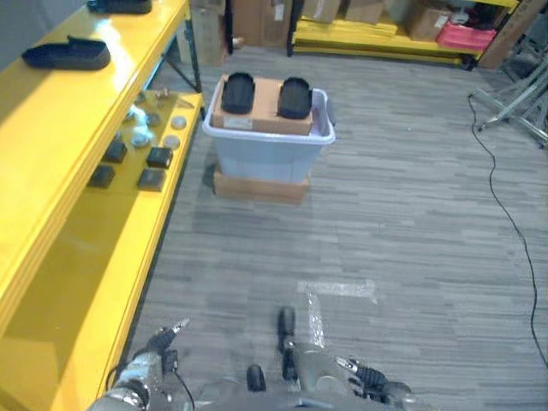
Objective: Move parts from the plastic box to the shelf.
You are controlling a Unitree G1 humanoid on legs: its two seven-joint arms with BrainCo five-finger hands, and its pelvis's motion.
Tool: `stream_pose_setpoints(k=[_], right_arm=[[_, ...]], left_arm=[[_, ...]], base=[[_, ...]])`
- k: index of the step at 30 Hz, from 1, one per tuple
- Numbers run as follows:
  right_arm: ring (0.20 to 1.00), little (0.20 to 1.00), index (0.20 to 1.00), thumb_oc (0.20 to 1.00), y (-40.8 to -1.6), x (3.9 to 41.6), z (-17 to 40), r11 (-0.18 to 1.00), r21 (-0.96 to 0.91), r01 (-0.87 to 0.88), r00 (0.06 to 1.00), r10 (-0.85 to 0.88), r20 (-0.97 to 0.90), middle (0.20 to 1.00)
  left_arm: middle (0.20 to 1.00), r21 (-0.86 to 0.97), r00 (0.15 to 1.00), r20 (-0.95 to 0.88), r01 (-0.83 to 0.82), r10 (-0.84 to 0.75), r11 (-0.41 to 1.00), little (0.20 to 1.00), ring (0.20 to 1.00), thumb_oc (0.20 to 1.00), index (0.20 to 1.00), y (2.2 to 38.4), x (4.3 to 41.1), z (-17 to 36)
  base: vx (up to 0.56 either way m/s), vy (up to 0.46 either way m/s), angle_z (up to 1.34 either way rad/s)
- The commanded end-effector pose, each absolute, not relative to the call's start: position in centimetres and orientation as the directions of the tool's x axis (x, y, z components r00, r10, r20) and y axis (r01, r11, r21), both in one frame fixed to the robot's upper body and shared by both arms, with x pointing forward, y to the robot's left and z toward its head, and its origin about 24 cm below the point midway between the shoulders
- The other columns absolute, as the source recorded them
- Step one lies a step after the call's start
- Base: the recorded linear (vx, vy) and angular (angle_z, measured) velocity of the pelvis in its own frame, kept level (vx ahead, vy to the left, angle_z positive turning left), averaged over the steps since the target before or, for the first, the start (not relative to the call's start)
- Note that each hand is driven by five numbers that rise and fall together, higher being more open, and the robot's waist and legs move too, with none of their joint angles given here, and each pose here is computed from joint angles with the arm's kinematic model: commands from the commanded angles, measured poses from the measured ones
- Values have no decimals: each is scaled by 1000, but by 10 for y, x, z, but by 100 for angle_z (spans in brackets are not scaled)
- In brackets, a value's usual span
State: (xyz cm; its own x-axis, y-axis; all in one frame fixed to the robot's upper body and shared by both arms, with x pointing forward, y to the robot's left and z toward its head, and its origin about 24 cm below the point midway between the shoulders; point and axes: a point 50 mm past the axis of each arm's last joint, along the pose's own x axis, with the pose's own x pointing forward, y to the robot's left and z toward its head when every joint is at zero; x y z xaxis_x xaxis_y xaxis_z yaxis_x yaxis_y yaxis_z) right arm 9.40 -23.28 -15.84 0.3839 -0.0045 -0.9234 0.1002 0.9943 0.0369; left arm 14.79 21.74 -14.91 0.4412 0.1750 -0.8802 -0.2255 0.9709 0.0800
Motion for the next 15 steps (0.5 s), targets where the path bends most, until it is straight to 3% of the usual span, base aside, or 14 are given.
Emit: stream_pose_setpoints(k=[1, 5, 7, 9, 10, 11, 15], right_arm=[[1000, 1000, 1000, 1000, -235, 85, -161, 990, 23, 137, 328, -23, -944, 1000], [1000, 1000, 1000, 1000, -238, 79, -163, 985, 12, 170, 294, -39, -955, 1000], [1000, 1000, 1000, 1000, -244, 91, -158, 987, 14, 157, 358, -44, -933, 1000], [1000, 1000, 1000, 1000, -244, 92, -157, 988, 13, 153, 361, -44, -931, 1000], [1000, 1000, 1000, 1000, -252, 106, -151, 989, -10, 145, 422, -71, -904, 1000], [1000, 1000, 1000, 1000, -252, 106, -151, 989, -9, 144, 422, -70, -904, 1000], [1000, 1000, 1000, 1000, -250, 133, -142, 984, 24, 177, 517, -72, -853, 1000]], left_arm=[[1000, 62, 412, -895, -268, 173, 961, 1000, 1000, 1000, 1000, 219, 134, -153], [1000, 74, 360, -918, -252, 164, 965, 1000, 1000, 1000, 1000, 209, 126, -158], [1000, 80, 379, -911, -228, 164, 970, 1000, 1000, 1000, 1000, 205, 126, -159], [1000, 80, 381, -910, -228, 165, 970, 1000, 1000, 1000, 1000, 205, 126, -159], [1000, 61, 436, -887, -215, 152, 975, 1000, 1000, 1000, 1000, 202, 137, -155], [1000, 62, 436, -887, -215, 152, 975, 1000, 1000, 1000, 1000, 203, 137, -155], [1000, 82, 456, -876, -180, 157, 980, 1000, 1000, 1000, 1000, 206, 139, -152]], base=[[657, -111, 116], [480, -145, 30], [373, -205, 7], [224, -187, 11], [254, -235, 11], [293, -255, -10], [273, -3, -62]])
